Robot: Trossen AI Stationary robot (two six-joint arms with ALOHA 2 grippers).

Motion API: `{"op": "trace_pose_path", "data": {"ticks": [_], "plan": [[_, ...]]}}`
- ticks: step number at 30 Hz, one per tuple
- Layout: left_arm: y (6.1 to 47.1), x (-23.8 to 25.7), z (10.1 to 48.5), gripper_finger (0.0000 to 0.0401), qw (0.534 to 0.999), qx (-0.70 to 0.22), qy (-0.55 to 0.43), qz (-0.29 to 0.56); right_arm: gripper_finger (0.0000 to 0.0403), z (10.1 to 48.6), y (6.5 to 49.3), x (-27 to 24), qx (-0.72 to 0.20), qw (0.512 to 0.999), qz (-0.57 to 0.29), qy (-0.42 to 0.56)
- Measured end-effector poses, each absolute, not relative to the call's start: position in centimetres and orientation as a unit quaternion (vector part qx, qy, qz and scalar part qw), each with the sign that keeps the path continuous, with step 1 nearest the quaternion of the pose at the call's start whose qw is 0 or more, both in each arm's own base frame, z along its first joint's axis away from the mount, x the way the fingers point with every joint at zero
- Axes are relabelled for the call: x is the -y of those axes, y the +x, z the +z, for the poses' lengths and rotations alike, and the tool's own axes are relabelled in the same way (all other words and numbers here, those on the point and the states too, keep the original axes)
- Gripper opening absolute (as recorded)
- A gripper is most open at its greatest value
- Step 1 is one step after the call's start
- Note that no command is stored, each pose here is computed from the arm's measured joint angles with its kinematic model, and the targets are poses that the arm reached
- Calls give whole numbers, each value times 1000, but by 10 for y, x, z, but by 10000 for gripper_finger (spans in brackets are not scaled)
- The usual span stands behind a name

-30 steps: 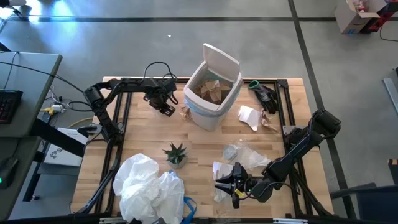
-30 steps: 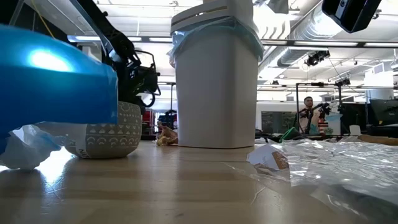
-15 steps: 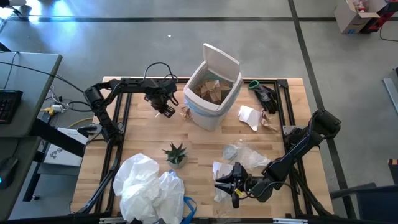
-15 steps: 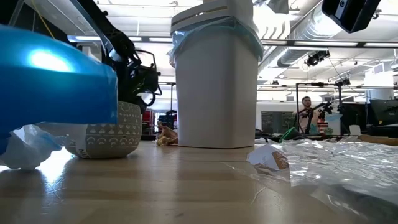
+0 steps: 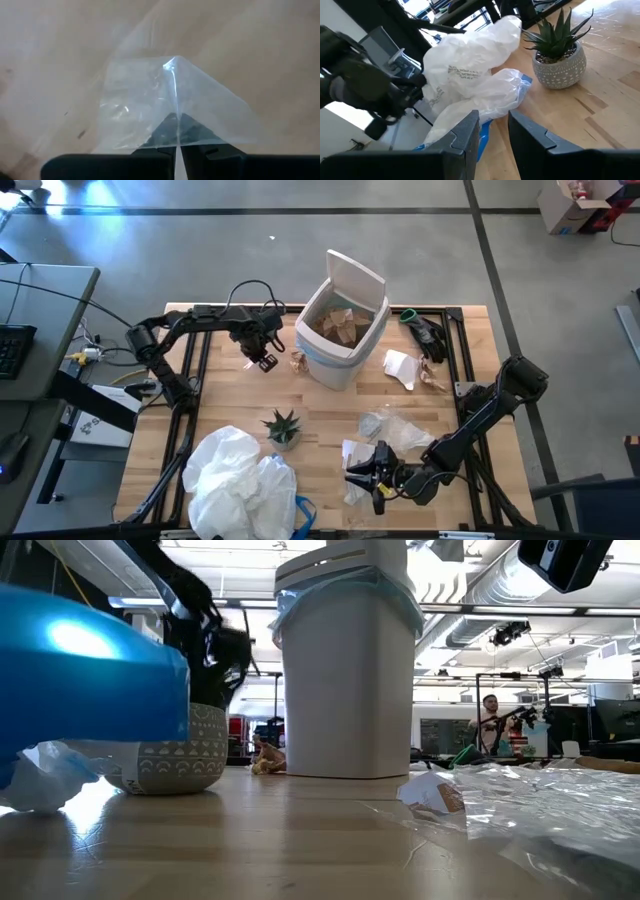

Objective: Place trash/remove bag and relplace
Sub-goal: Put the transparent plastic into the trash bin

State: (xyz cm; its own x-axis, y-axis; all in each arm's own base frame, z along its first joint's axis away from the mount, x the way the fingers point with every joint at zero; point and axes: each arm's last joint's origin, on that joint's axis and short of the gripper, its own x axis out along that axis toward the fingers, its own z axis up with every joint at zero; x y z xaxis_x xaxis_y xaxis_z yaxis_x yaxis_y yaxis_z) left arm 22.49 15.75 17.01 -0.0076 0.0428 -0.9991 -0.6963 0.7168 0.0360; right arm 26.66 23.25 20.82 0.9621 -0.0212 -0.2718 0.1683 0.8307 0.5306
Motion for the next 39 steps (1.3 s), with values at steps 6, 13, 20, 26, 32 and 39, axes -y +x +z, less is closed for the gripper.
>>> {"op": "trace_pose_path", "data": {"ticks": [6,13,20,26,32,39], "plan": [[219,-141,227,0,722,-591,-225,279,90,208,267,-232,-128,948,-50,287],[204,-111,324,0,835,-444,-184,270,90,208,269,-230,-127,949,-53,284],[195,-85,409,0,946,-191,-123,229,90,208,275,-224,-133,950,-51,280],[223,-78,434,0,986,-46,-108,119,90,208,276,-222,-131,949,-54,280],[271,-91,415,0,985,-69,-122,102,90,209,275,-224,-129,949,-51,282],[316,-106,411,0,977,-132,-129,104,90,209,274,-225,-126,950,-54,279]]}}
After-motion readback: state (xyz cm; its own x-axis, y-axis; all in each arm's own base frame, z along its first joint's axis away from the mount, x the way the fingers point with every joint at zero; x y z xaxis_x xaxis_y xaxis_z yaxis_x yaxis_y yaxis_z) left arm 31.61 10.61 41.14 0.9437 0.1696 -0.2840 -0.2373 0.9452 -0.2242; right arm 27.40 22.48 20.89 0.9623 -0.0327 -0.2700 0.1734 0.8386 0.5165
